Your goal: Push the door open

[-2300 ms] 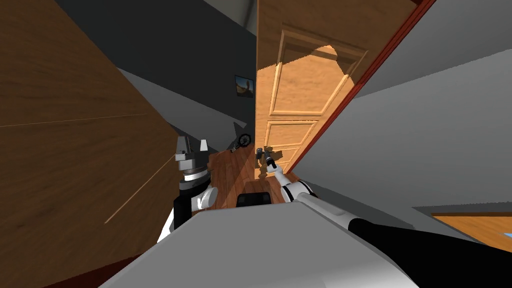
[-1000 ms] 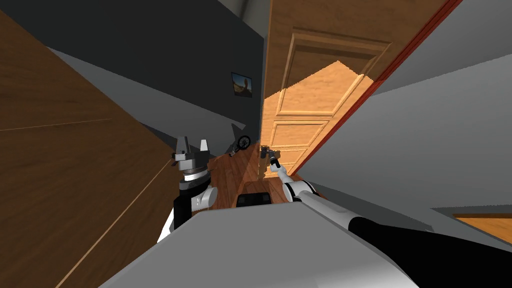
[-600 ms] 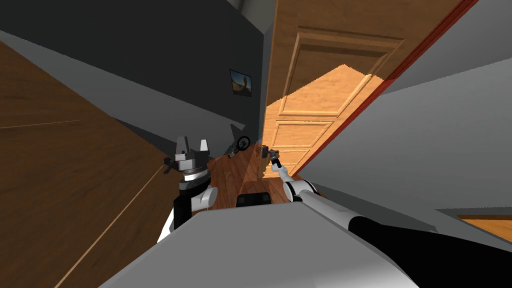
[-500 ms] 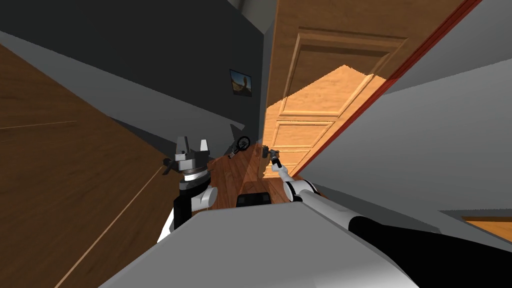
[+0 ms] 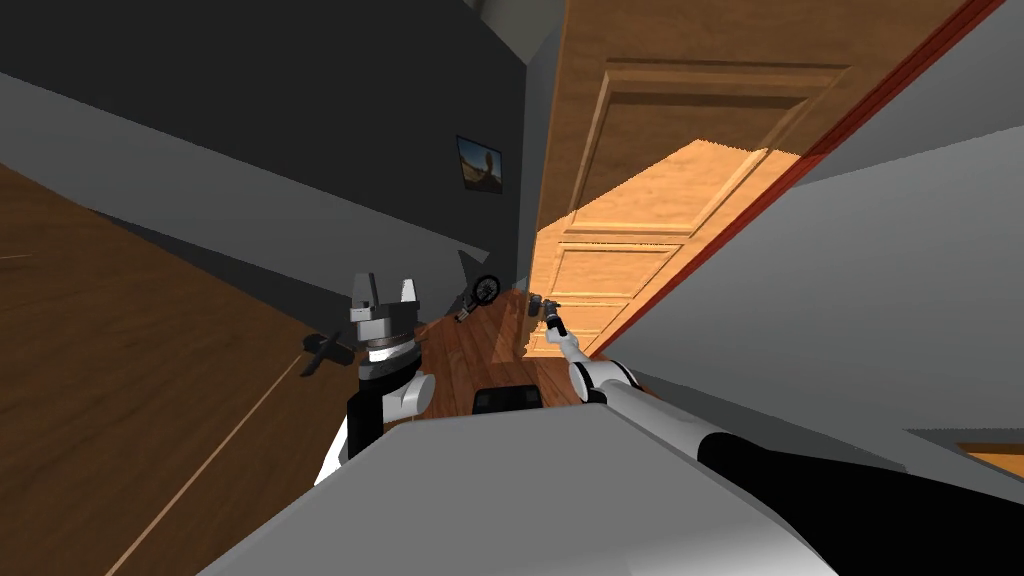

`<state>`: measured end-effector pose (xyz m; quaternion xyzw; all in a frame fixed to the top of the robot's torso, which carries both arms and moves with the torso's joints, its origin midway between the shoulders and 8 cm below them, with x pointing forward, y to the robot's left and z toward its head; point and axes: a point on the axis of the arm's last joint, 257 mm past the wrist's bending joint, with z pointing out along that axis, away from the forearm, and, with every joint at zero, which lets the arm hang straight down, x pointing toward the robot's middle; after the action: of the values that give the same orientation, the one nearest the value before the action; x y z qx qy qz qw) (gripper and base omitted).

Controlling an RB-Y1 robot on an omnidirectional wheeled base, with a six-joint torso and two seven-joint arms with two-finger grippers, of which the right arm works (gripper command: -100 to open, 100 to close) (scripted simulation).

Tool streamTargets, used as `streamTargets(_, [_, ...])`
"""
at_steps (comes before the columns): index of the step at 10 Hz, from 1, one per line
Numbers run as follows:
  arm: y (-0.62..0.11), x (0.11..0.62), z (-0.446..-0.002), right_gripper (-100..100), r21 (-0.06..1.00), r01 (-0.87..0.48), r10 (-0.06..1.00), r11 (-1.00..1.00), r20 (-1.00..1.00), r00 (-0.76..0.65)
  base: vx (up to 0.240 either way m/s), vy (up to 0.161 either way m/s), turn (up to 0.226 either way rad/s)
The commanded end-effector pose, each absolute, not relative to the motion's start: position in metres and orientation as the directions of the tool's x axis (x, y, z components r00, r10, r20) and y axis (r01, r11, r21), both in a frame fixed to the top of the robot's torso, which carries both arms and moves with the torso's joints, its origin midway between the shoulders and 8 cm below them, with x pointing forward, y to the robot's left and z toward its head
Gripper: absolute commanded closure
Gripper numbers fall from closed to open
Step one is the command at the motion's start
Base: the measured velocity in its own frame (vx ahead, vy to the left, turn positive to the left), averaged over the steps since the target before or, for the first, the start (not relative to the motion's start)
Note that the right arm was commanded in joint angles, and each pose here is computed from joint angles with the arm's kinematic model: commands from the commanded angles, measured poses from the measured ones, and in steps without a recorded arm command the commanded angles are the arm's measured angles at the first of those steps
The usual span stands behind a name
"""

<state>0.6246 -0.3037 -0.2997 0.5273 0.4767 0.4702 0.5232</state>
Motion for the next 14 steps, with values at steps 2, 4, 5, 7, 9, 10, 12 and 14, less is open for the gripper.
streamTargets(2, [-0.319,0.625,-0.294,100,1.0,0.002,0.991,0.002,-0.002,0.131,0.141,0.121,-0.065])
streamTargets(4, [-0.334,0.623,-0.293,100,1.0,0.001,0.987,0.001,-0.001,0.159,0.178,0.112,-0.063])
streamTargets(5, [-0.34,0.622,-0.293,100,1.0,0.0,0.986,0.0,0.0,0.169,0.193,0.119,-0.066])
streamTargets(7, [-0.347,0.619,-0.297,100,1.0,0.009,0.984,0.002,-0.004,0.178,0.139,0.065,-0.047])
streamTargets(9, [-0.363,0.617,-0.294,100,1.0,0.004,0.979,0.003,-0.004,0.206,0.152,0.077,-0.06])
streamTargets(10, [-0.369,0.615,-0.294,100,1.0,0.004,0.976,0.003,-0.004,0.217,0.166,0.063,-0.049])
streamTargets(12, [-0.38,0.613,-0.294,100,1.0,0.003,0.972,0.002,-0.003,0.236,0.127,0.042,-0.03])
streamTargets(14, [-0.391,0.61,-0.294,100,1.0,0.003,0.967,0.002,-0.002,0.256,0.158,0.079,-0.051])
